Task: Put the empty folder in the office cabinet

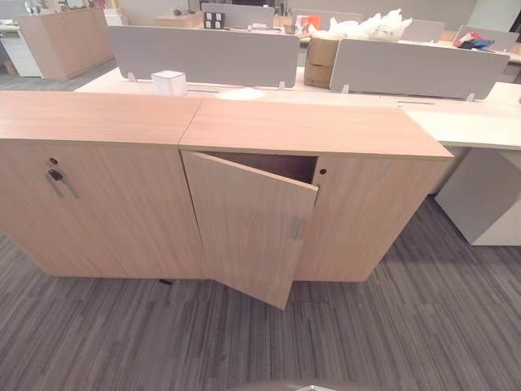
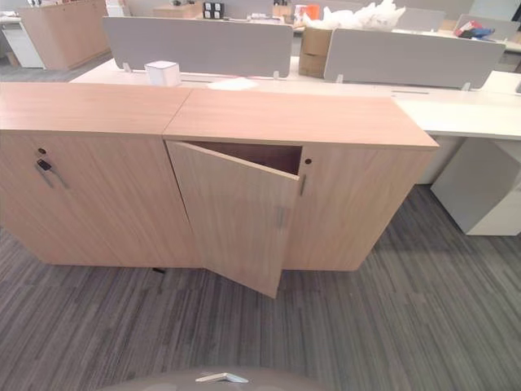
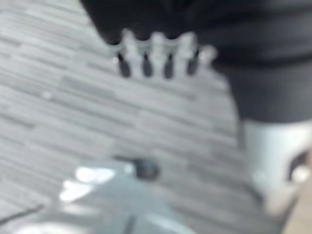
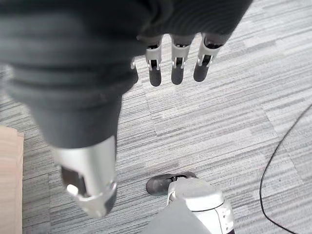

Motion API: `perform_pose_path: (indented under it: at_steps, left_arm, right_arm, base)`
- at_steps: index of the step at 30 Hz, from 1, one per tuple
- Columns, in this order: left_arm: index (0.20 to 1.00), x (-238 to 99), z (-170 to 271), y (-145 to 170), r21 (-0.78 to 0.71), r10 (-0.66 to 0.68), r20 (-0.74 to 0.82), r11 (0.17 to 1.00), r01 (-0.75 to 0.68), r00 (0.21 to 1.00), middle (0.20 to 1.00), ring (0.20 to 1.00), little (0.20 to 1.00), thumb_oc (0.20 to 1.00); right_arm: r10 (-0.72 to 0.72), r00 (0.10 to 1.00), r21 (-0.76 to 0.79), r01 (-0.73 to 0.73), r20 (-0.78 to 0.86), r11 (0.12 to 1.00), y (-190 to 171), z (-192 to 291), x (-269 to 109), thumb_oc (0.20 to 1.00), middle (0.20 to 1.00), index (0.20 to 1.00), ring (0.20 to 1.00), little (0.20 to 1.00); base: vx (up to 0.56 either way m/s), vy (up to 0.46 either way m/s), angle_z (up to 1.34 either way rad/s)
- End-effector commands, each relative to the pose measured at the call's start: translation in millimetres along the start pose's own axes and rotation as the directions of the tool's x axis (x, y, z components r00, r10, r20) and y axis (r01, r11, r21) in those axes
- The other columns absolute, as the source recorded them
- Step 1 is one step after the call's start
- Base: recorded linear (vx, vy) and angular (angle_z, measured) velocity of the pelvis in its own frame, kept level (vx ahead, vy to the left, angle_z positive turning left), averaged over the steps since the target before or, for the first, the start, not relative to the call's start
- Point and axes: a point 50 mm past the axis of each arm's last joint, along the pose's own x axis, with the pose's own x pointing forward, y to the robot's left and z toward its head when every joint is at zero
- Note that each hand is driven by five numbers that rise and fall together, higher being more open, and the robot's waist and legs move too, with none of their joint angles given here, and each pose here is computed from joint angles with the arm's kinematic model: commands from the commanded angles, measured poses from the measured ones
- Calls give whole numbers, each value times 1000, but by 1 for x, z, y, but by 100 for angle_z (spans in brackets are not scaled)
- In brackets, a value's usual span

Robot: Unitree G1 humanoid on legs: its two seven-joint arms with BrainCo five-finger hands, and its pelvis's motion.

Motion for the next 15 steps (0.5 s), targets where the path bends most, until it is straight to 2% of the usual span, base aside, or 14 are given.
perform_pose_path:
  at_steps: [1, 5, 6, 9, 15]
  left_arm:
    - [1000, 0, 15, 11, 21, 27, 38, 999, -27, 999, 1000, 1000, 1000, 1000]
    - [1000, 0, 21, 16, -13, 48, 57, 999, -47, 997, 1000, 1000, 1000, 1000]
    - [1000, -1, 30, 13, -24, 44, 86, 999, -42, 995, 1000, 1000, 1000, 1000]
    - [1000, -1, 37, 7, -83, 20, 106, 997, -11, 994, 1000, 1000, 1000, 1000]
    - [1000, -1, 37, -4, -77, -24, 105, 997, 32, 994, 1000, 1000, 1000, 1000]
  right_arm:
    - [-64, 996, -124, 70, 54, 990, -7, 29, -3, 1000, 1000, 1000, 1000, 1000]
    - [-67, 995, -203, 82, 80, 976, -6, 36, -4, 1000, 1000, 1000, 1000, 1000]
    - [-75, 992, -280, 101, 100, 955, -4, 40, -4, 1000, 1000, 1000, 1000, 1000]
    - [-67, 990, -348, 105, 121, 932, -2, 46, -5, 1000, 1000, 1000, 1000, 1000]
    - [-64, 988, -398, 116, 141, 910, 0, 51, -6, 1000, 1000, 1000, 1000, 1000]
  base:
    - [0, 0, 0]
    - [0, 0, 0]
    - [-14, -13, 3]
    - [-6, -6, 1]
    - [0, 0, 0]
